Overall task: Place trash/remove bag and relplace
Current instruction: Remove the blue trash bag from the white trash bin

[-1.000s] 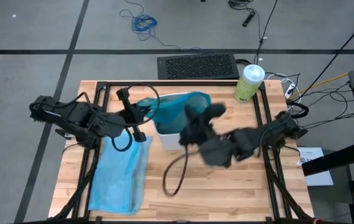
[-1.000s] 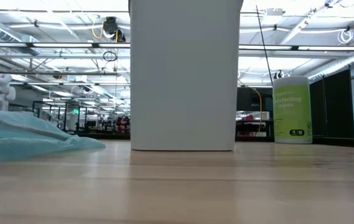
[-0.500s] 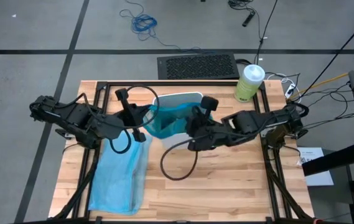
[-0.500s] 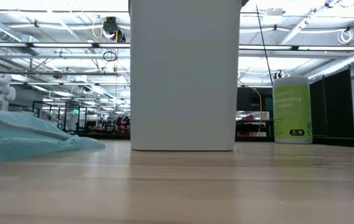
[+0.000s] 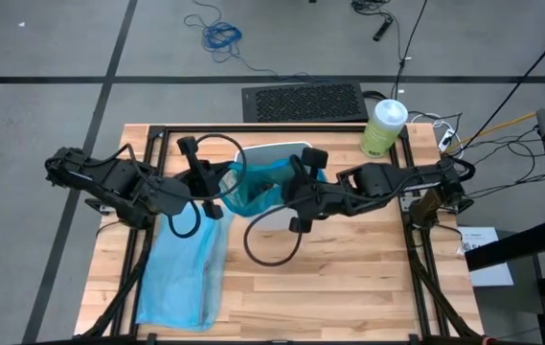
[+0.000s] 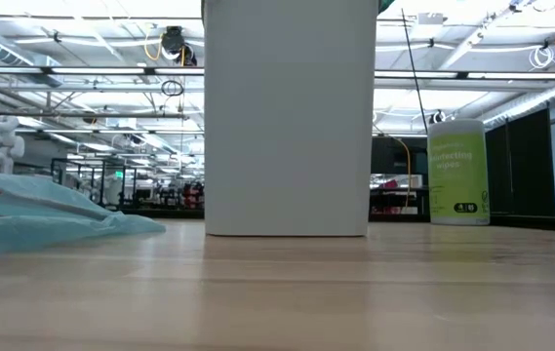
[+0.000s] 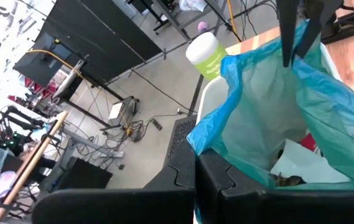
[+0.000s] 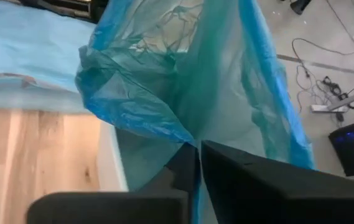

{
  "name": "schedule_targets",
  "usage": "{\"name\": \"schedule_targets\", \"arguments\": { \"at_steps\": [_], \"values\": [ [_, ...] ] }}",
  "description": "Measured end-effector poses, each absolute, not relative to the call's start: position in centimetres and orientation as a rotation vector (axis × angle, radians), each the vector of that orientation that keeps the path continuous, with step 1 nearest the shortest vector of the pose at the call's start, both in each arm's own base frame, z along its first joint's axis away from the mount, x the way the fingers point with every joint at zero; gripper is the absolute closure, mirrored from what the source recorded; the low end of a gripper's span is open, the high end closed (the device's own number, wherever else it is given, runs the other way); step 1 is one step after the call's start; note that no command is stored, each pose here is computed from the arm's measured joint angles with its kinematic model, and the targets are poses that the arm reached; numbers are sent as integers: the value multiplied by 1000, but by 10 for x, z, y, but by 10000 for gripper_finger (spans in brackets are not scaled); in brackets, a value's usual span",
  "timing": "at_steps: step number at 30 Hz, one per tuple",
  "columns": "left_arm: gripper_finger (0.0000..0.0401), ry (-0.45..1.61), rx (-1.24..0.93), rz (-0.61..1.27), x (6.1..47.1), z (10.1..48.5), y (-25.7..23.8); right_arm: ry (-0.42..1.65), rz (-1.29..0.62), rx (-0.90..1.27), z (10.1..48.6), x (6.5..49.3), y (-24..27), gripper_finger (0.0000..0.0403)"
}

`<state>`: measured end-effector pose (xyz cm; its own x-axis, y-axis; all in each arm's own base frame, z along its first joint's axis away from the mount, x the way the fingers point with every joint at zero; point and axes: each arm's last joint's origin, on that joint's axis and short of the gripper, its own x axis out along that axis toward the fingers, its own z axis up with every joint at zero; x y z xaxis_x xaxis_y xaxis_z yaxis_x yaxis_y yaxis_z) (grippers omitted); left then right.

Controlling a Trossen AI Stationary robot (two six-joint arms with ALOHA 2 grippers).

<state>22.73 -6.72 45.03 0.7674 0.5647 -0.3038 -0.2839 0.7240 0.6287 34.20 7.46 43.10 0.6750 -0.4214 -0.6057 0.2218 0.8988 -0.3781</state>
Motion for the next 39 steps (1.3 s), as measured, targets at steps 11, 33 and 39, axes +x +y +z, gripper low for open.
{"name": "schedule_targets", "arguments": {
  "at_steps": [11,33,39],
  "values": [
    [401,534,620,485,226,448,-66,716,-340,-359,441,335,73,264],
    [401,524,593,491,226,448,-67,689,-265,-300,460,332,3,396],
    [401,524,593,491,226,448,-67,642,-212,-328,467,327,15,402]
  ]
}}
